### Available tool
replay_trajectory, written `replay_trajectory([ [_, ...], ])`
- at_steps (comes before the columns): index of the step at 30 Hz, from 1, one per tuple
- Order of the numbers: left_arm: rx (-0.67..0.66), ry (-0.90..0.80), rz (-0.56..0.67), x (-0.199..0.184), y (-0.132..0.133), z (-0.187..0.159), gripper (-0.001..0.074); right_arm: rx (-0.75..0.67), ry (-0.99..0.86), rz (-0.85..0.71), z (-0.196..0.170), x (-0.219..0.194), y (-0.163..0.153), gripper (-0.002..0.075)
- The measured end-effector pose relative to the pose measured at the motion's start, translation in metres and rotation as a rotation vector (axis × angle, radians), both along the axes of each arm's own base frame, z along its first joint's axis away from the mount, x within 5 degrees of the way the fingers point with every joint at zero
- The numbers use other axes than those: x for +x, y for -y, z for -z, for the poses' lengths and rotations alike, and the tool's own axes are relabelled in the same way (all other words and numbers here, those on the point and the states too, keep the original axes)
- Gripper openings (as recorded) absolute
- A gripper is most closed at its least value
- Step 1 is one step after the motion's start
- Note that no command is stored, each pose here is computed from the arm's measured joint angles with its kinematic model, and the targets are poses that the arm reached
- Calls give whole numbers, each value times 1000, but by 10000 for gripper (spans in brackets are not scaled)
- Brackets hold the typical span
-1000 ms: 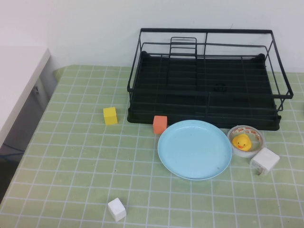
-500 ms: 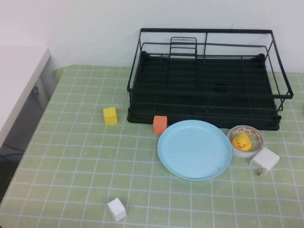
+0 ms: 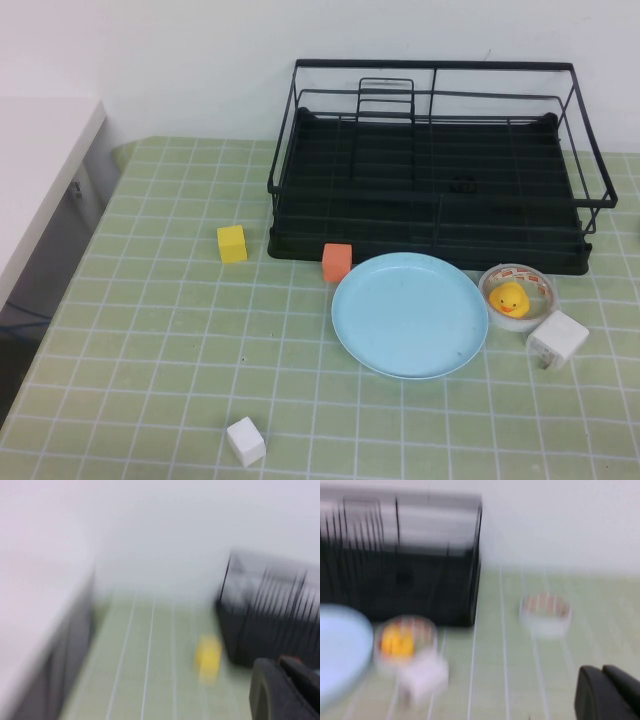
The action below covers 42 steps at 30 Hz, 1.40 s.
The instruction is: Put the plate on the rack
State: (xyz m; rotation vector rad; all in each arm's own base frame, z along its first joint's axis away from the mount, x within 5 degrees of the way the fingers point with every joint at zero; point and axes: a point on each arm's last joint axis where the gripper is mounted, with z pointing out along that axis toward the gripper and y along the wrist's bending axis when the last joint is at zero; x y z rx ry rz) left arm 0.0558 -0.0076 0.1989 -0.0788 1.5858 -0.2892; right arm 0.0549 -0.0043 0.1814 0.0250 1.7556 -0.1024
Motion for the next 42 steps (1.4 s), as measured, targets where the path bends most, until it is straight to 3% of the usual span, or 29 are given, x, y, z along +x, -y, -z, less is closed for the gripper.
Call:
replay_trajectory([
  [5,-7,339,-3,-5,0,-30,-1,-28,315,13,-29,1,1,-2],
  [11,-36,607,-3,-16,-1,-52,-1,-57,660,29,-59,-9,2,-2],
  [15,-41,680,-5,-20,-2,-57,-1,-70,797,35,-69,-15,2,-2],
  [20,-41,654,-3,-18,-1,-56,-1,-69,783,34,-68,-15,2,-2],
  [24,7,512,-14,-17,-2,-73,-1,-58,669,27,-71,-11,1,-2],
  [34,135,168,-12,20,3,-142,-1,-25,176,3,-147,19,2,-2],
  [38,92,-83,6,54,7,-134,-1,60,-121,-36,-152,56,1,-2],
  [42,21,-400,15,79,13,-103,-1,131,-424,-168,-131,96,-8,-2],
])
